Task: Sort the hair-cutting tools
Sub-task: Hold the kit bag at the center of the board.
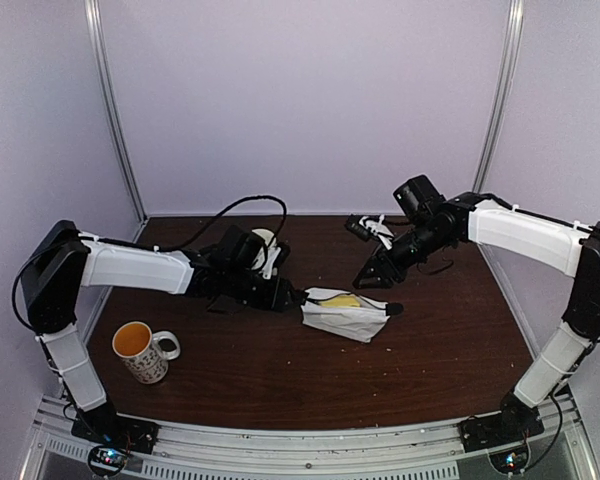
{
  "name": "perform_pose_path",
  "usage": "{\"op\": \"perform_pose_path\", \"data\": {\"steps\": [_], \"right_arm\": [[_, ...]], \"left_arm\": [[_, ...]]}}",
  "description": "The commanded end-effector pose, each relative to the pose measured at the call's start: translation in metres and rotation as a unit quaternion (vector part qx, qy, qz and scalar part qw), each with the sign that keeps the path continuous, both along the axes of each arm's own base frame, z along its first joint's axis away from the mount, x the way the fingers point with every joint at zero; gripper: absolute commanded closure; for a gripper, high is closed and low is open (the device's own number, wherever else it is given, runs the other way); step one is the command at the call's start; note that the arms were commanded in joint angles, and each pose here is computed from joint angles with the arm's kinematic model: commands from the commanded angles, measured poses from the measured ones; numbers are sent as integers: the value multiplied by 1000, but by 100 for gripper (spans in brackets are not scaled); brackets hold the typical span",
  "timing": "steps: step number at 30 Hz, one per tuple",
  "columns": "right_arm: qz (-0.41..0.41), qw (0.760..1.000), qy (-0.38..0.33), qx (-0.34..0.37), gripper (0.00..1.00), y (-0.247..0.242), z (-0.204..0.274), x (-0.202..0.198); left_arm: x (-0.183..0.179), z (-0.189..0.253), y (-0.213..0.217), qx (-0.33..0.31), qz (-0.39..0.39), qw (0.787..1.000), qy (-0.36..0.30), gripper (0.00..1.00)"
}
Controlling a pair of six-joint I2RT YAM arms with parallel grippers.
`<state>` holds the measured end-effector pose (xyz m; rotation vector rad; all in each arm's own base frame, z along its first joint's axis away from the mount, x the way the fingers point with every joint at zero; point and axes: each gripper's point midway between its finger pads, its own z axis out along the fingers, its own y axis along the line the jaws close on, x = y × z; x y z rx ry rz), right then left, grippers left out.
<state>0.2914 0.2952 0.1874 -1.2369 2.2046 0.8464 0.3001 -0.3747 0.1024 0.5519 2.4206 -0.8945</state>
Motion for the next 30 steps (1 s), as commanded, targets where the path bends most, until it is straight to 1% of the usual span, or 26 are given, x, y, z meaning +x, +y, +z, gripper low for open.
{"op": "perform_pose_path", "data": {"steps": [1,3,5,7,9,13,15,16,18,20,22,26,27,29,30], "right_arm": [[23,999,40,15,53,8,-2,-20],[25,998,46,16,53,10,-10,-24],[28,998,55,17,53,13,-16,-26],[28,997,67,17,52,16,-21,-26],[26,997,77,16,52,19,-24,-25],[21,996,90,13,53,22,-29,-24],[19,995,100,14,54,25,-30,-24],[19,994,105,13,54,26,-32,-24],[20,994,112,9,55,28,-36,-25],[24,993,115,8,55,31,-38,-25],[26,992,120,9,56,33,-40,-26],[26,992,122,9,56,36,-41,-23],[24,992,120,8,56,37,-41,-22],[14,993,121,1,57,39,-43,-16],[10,992,123,-3,57,40,-45,-13]], "left_arm": [[10,19,-15,-55,-3,998,5,54],[13,17,-15,-60,3,998,5,48],[15,20,-17,-75,0,997,2,48],[17,24,-20,-90,-4,996,-2,50],[18,31,-24,-110,-9,994,-7,53],[18,32,-28,-117,-17,993,0,68],[16,30,-28,-117,-18,993,9,71],[15,30,-27,-115,-16,993,13,70],[12,30,-23,-110,-13,994,14,63],[11,28,-18,-97,-11,995,13,58],[9,26,-16,-86,-13,996,12,60],[5,25,-15,-83,-20,996,20,75],[4,24,-15,-83,-22,996,23,80],[1,26,-14,-86,-25,996,25,95],[-1,30,-14,-90,-27,995,25,99]]}}
